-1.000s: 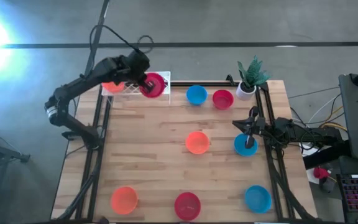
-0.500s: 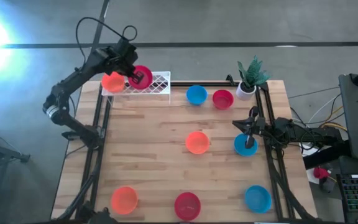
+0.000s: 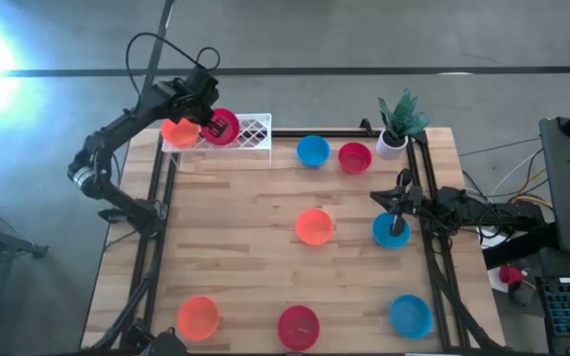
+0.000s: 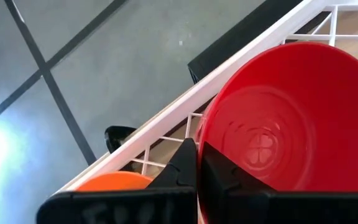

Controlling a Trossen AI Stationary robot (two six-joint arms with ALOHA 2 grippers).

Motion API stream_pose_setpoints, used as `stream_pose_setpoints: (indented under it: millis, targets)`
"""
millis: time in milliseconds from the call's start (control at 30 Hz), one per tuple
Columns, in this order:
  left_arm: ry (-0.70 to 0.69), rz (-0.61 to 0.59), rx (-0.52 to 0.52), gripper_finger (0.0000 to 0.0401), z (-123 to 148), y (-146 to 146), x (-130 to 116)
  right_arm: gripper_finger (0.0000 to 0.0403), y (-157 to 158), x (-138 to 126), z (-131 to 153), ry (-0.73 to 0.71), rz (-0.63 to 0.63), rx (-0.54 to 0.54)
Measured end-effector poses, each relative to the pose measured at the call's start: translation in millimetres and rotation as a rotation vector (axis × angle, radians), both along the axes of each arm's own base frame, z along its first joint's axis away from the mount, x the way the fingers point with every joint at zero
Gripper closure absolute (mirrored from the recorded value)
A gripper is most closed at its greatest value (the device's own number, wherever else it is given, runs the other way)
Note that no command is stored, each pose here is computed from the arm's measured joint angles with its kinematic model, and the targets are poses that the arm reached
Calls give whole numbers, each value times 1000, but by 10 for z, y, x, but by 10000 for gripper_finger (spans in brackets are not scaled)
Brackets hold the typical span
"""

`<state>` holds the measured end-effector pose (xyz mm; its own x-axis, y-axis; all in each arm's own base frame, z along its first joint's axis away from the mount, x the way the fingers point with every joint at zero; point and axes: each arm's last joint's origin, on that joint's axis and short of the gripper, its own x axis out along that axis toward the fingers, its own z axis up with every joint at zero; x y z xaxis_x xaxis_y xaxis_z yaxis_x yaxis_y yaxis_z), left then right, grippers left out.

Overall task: Pick & Place Mini bowls
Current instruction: Put the middle red bowl on the shelf

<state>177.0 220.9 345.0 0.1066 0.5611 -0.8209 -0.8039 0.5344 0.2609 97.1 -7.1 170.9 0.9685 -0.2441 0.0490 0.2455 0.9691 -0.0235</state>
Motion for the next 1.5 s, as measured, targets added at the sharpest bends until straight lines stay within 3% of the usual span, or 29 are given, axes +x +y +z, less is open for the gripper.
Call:
stream_pose_setpoints:
  millis: [1167,1500]
  targets:
    - [13,-25,10,388,-11,8,6,374,0,0,1,-1,0,2]
    - [11,-2,16,339,-10,10,4,374,0,0,1,-2,0,2]
